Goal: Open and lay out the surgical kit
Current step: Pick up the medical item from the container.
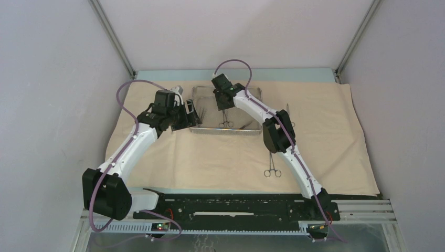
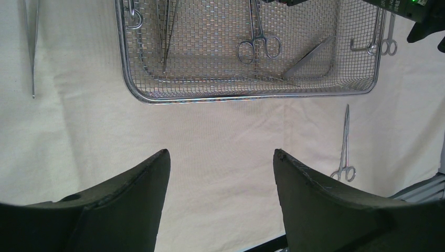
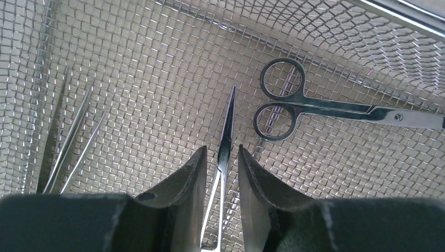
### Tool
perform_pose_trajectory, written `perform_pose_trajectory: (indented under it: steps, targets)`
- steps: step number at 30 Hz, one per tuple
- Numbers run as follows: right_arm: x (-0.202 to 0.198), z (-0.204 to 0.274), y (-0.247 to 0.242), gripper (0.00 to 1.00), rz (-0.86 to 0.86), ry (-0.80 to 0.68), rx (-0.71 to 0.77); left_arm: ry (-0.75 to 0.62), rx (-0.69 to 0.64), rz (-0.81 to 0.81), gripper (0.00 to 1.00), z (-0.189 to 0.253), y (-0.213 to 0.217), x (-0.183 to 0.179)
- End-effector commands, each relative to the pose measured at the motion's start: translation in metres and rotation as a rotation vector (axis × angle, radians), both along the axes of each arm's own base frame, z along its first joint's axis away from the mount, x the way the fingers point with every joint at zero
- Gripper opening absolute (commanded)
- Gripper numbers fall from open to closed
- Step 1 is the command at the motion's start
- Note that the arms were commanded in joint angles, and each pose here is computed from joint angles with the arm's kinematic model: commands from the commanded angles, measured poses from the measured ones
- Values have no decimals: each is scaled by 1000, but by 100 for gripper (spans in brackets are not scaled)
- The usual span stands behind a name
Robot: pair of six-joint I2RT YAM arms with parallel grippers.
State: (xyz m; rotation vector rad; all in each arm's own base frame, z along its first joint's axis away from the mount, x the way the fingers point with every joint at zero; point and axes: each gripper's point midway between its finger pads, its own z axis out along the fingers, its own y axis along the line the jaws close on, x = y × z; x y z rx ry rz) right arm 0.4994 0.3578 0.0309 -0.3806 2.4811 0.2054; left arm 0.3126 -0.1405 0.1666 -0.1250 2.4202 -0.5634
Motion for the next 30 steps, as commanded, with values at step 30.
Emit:
perform_pose_trajectory:
  steps: [30]
  targets:
    - [8,98,8,0,4,-165,95,-85,-19,8,77,33,-4,14]
